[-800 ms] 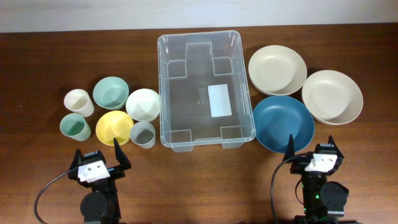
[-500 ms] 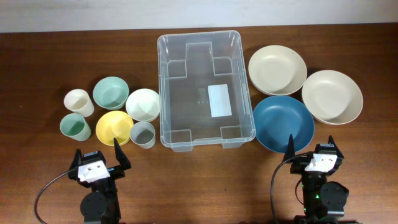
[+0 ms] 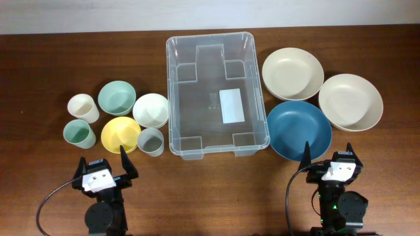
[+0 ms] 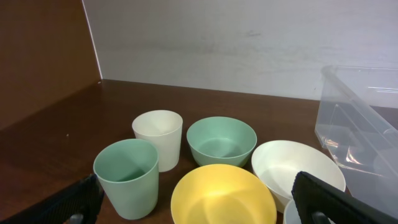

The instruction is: Pack container

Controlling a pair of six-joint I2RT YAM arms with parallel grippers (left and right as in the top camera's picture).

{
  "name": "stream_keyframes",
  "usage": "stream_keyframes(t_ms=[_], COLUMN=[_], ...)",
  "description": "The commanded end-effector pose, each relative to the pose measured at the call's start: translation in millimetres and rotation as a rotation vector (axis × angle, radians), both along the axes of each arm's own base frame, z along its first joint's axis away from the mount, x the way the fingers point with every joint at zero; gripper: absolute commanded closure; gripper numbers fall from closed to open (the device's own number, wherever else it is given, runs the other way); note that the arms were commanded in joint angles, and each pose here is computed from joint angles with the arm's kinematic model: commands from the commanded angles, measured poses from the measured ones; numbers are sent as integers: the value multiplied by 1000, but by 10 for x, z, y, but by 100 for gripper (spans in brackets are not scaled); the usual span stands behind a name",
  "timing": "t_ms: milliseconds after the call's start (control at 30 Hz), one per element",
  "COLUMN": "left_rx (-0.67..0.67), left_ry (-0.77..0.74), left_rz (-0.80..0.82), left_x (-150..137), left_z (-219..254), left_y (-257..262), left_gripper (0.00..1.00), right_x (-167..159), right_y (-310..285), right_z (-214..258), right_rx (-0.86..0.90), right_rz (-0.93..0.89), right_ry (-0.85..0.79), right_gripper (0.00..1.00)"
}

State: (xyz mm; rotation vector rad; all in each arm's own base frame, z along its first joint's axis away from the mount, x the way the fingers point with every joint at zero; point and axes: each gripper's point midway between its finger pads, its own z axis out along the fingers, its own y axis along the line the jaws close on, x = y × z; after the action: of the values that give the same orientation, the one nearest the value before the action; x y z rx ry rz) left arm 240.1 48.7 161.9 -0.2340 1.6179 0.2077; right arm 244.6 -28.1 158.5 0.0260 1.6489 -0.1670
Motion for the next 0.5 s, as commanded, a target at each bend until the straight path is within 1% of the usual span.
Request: stream_keyframes(t_ms=[0, 467], left_rx=[-9, -9], left_ry=[0, 0], left_rz=[4, 4], left_x=[-3, -3], left_z=[-12, -12], left_y=[3, 4], left_gripper=[1, 1], right_x=[-1, 0], right_y=[13, 13], right_z=[-26, -25], right_rx=[-9, -9], right_rz=[6, 6], right_ry=[3, 3], right_gripper=[1, 0])
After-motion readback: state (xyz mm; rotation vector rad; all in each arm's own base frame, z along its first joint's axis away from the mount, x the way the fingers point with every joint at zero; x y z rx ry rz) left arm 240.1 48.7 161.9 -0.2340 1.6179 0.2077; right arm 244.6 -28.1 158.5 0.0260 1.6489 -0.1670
